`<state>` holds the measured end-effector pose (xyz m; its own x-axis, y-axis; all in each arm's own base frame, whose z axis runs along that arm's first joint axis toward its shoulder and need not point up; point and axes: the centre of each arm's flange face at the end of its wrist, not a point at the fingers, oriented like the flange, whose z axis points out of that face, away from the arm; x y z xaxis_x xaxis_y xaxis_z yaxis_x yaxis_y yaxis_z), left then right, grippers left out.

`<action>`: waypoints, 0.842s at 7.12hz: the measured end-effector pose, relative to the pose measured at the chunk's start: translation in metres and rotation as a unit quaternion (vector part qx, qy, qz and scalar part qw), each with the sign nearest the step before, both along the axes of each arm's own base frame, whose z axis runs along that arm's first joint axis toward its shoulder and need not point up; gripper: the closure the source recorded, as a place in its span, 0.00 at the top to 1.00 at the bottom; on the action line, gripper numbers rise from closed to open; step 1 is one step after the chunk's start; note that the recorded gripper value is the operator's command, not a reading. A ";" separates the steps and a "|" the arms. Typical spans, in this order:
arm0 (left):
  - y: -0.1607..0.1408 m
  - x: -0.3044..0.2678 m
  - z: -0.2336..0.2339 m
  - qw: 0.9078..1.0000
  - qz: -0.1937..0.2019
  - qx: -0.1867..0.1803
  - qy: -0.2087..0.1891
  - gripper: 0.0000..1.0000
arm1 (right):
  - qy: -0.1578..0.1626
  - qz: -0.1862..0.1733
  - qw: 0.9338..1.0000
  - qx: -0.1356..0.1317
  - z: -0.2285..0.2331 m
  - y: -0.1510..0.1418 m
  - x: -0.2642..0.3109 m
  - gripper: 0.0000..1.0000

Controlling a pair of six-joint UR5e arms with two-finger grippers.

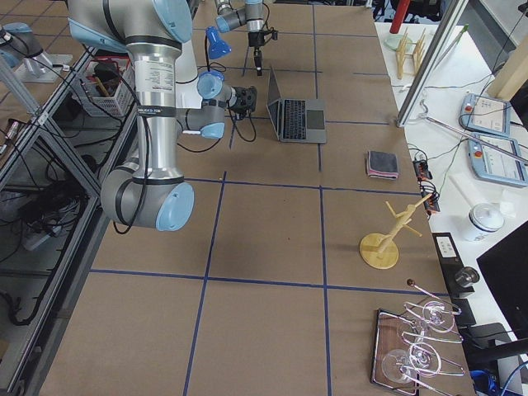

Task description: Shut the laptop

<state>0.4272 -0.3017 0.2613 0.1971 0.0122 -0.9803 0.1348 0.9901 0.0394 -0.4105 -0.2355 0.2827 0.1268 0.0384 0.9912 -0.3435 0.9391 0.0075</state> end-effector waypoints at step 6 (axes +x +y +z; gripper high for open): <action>-0.001 -0.005 -0.007 1.000 -0.009 -0.024 0.010 0.00 | 0.004 0.033 0.999 -0.007 -0.014 -0.014 -0.011 0.01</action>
